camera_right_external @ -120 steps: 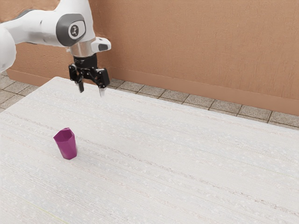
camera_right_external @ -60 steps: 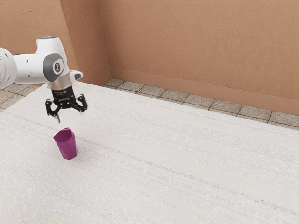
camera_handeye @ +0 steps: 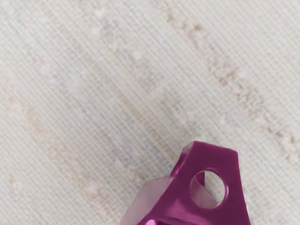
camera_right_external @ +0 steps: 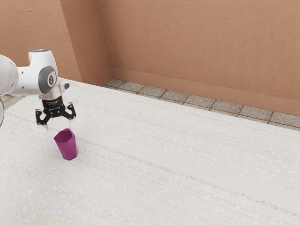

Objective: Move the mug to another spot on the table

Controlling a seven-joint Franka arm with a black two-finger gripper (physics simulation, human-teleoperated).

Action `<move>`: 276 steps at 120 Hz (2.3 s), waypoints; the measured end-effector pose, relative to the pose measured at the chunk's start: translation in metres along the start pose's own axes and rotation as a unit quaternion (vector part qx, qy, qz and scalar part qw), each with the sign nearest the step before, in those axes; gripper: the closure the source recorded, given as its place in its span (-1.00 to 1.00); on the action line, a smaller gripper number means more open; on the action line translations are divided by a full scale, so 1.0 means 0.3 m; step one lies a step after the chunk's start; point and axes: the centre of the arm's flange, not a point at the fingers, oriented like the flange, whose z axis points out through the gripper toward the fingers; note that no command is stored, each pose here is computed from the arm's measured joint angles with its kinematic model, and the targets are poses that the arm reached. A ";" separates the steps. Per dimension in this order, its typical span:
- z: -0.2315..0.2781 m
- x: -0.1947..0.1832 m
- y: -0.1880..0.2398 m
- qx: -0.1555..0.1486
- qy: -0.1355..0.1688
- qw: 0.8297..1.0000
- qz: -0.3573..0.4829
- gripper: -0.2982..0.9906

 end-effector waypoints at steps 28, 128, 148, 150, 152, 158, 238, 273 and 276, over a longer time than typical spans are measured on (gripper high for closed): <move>0.046 0.096 0.028 -0.005 0.017 1.000 -0.018 -0.54; 0.163 0.094 0.065 -0.049 0.002 0.995 0.083 -0.50; 0.162 0.099 0.052 -0.046 0.003 0.995 0.093 -0.48; 0.162 0.099 0.052 -0.046 0.003 0.995 0.094 -0.48; 0.162 0.099 0.051 -0.046 0.002 0.994 0.094 -0.48; 0.161 0.099 0.049 -0.046 0.002 0.994 0.095 -0.48; 0.165 0.085 0.045 -0.075 -0.025 0.994 0.071 0.19; 0.145 0.091 0.034 -0.076 -0.025 0.995 0.062 0.40; 0.140 0.092 0.035 -0.077 -0.024 0.995 0.062 0.41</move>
